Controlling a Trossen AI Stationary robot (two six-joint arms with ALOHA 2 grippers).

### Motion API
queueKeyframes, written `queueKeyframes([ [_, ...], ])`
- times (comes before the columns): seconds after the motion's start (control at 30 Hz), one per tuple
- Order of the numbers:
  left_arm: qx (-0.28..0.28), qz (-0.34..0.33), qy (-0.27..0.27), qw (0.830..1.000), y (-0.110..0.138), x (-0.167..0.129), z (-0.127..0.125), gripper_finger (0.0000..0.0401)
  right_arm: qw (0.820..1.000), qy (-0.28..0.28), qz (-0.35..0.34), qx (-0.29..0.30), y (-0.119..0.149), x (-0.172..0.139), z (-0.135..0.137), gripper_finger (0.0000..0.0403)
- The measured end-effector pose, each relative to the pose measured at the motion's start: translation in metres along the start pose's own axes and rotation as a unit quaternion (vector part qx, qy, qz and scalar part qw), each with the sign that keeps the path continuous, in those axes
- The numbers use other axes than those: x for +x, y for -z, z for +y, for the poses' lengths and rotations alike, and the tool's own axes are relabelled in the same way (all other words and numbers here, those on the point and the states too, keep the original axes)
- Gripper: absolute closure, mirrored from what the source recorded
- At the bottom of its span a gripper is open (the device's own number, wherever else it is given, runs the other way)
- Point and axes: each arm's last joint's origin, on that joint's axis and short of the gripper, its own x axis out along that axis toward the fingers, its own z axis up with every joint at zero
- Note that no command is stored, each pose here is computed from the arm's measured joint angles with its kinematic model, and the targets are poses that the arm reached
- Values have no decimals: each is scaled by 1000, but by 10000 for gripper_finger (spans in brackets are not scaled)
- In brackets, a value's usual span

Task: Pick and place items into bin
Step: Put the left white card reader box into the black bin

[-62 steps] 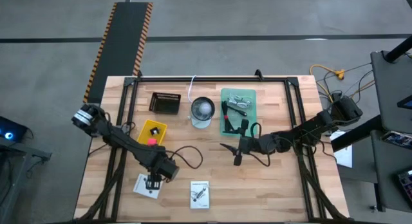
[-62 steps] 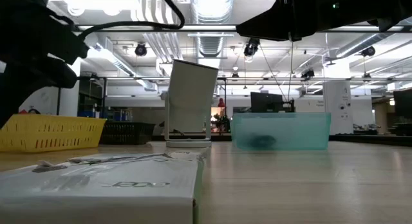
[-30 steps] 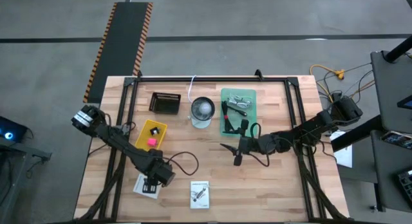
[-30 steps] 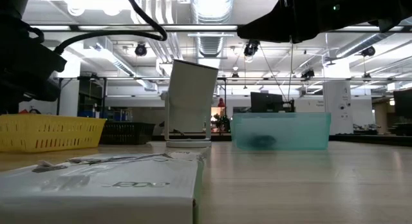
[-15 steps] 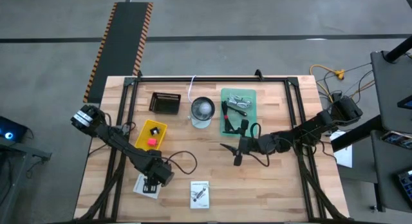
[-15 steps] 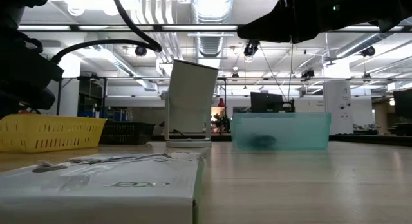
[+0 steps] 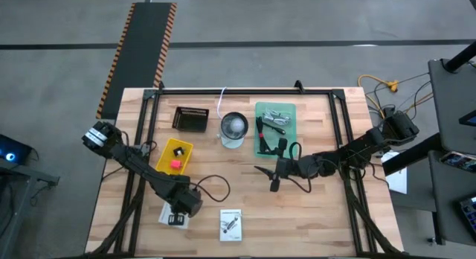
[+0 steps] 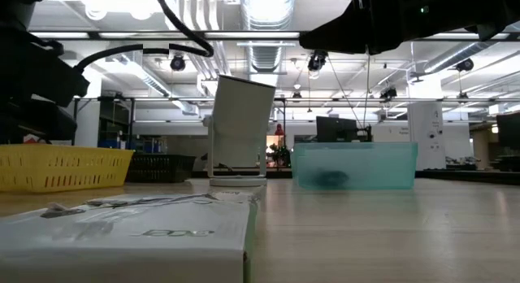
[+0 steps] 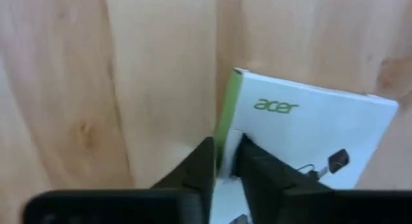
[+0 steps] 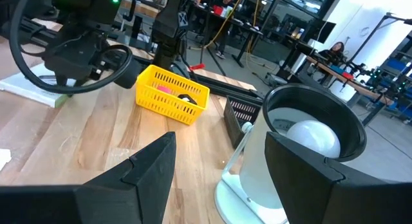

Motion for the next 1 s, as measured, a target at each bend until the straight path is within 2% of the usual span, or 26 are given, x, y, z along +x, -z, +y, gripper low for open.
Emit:
queueKeyframes([
  [0.07,2,-8,5,1000,-2,0,-1,379,1000,0,0,0,0,0,0,179],
  [0.13,2,-11,6,1000,-2,-1,-1,393,1000,0,0,1,0,0,0,179],
  [0.37,4,-22,13,1000,-6,-5,-5,398,1000,0,0,1,0,0,0,179],
  [0.53,9,-59,30,998,-14,-21,-12,400,1000,0,0,1,0,0,0,179],
  [0.8,2,-148,-24,989,-24,-42,-15,400,1000,0,0,1,0,0,0,179],
  [1.0,-58,-214,-79,972,-26,-52,-8,401,1000,0,0,1,0,0,0,179],
])
